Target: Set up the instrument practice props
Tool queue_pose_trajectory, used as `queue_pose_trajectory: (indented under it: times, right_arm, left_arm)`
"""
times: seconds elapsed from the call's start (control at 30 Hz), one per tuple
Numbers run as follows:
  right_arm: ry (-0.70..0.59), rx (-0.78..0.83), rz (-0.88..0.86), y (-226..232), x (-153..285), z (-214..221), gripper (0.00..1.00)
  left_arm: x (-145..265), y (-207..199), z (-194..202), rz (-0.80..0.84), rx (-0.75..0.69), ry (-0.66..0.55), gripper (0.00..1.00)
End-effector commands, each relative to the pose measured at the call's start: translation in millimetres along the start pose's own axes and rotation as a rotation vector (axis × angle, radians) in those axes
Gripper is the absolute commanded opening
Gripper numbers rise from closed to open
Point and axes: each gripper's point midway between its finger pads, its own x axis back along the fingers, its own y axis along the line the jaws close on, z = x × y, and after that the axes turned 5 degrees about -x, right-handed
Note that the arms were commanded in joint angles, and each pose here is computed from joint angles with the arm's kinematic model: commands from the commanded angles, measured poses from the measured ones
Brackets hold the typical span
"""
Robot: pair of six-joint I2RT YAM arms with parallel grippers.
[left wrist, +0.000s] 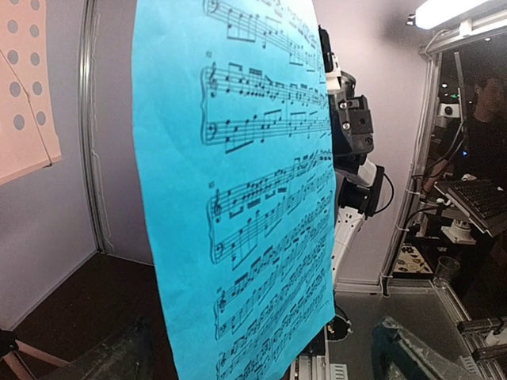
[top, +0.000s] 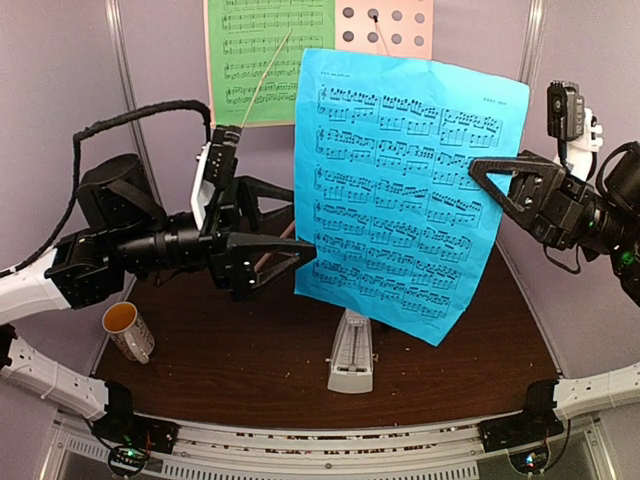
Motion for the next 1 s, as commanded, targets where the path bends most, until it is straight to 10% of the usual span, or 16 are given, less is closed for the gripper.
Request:
queue_pose_trajectory:
  times: [0.0, 0.17, 0.63, 0.97]
  right_arm:
    - [-0.014, 0.006, -0.029, 10, 6, -7, 0.0]
    - [-0.01, 0.013, -0.025, 10, 7, -7, 0.0]
    - [-0.041, 0.056, 0.078, -7, 17, -12, 0.0]
    - [-0.05, 0.069, 0.116, -17, 18, -16, 0.0]
  left_arm:
    - [-5, 6, -22, -0.03, 0.002, -0.073, 0.98]
    - [-14, -11, -22, 0.079, 0.013, -0.07, 0.96]
    - [-11, -35, -40, 0.224, 0.034, -0.161, 0.31]
    - [-28, -37, -52, 0.224, 0.047, -0.17, 0.13]
